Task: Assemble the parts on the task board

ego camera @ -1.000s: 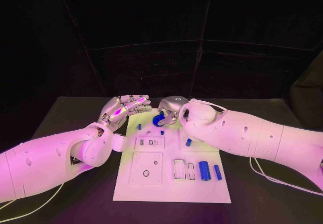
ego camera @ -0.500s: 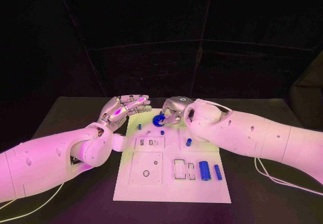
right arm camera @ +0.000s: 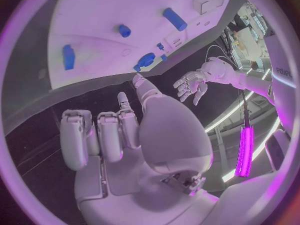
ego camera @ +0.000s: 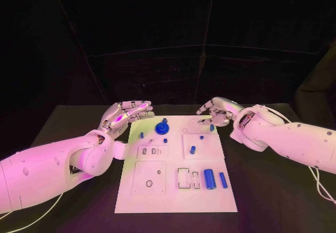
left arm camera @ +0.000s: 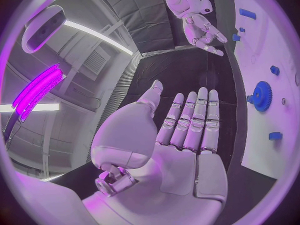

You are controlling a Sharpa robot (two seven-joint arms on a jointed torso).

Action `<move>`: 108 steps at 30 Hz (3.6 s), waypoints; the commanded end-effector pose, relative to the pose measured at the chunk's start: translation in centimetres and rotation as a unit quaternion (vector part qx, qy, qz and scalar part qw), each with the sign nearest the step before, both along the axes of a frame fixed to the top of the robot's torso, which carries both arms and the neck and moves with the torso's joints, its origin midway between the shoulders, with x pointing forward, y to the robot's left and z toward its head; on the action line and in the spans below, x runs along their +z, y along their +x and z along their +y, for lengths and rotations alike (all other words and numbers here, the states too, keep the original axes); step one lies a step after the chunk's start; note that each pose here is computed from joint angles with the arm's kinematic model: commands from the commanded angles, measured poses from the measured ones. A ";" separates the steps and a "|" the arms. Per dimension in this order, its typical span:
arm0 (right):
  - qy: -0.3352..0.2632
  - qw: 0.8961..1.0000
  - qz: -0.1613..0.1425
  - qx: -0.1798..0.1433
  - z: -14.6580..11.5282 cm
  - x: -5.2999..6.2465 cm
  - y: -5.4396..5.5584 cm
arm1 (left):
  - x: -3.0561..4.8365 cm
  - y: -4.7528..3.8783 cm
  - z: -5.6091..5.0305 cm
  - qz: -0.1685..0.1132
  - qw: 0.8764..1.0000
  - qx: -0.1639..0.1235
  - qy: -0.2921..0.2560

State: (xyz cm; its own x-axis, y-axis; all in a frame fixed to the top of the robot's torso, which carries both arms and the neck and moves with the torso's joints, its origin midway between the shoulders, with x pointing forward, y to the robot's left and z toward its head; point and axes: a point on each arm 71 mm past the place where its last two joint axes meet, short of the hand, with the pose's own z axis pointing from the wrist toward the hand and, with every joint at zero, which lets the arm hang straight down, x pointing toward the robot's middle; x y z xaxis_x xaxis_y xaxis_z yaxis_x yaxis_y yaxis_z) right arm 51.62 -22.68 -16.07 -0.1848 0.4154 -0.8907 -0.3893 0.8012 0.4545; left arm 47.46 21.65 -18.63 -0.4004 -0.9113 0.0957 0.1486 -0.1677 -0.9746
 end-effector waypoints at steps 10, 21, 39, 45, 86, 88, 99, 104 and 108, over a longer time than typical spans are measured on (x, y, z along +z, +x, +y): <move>0.020 1.000 0.002 0.000 -5.6 0.0 0.3 | 0.06 0.32 -0.3 -0.008 1.000 -0.004 -0.003; 0.008 1.000 0.029 -0.007 -6.0 -2.0 0.7 | -0.04 0.43 -0.5 -0.008 1.000 -0.005 -0.003; 0.002 0.999 0.046 -0.006 -5.2 -3.7 1.2 | -0.09 0.46 -0.5 -0.007 1.000 -0.006 -0.004; 0.001 0.999 0.051 -0.005 -5.1 -4.0 1.4 | -0.12 0.45 -0.6 -0.006 1.000 -0.009 -0.004; -0.015 0.997 0.071 -0.001 -4.6 -5.0 1.6 | -0.16 0.51 -0.4 -0.005 1.000 -0.008 -0.003; -0.015 0.997 0.071 -0.002 -4.6 -5.0 1.7 | -0.16 0.52 -0.4 -0.005 1.000 -0.008 -0.003; -0.018 0.997 0.071 -0.011 -4.7 -5.1 1.7 | -0.17 0.53 -0.4 -0.004 1.000 -0.008 -0.003; -0.015 0.998 0.062 -0.015 -4.6 -5.0 1.8 | -0.18 0.54 -0.4 -0.004 1.000 -0.008 -0.003; -0.009 0.999 0.045 -0.022 -4.5 -4.7 1.8 | -0.18 0.55 -0.4 -0.004 1.000 -0.008 -0.003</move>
State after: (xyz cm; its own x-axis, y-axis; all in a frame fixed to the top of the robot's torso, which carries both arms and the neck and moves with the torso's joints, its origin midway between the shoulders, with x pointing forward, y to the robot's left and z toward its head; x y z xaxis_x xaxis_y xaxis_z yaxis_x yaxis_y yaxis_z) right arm 53.32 -27.22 -21.19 -0.2915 0.3967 -0.8704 -0.3065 0.8232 0.4779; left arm 48.03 21.35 -18.97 -0.4031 -0.9102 0.0952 0.1468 -0.1670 -0.9750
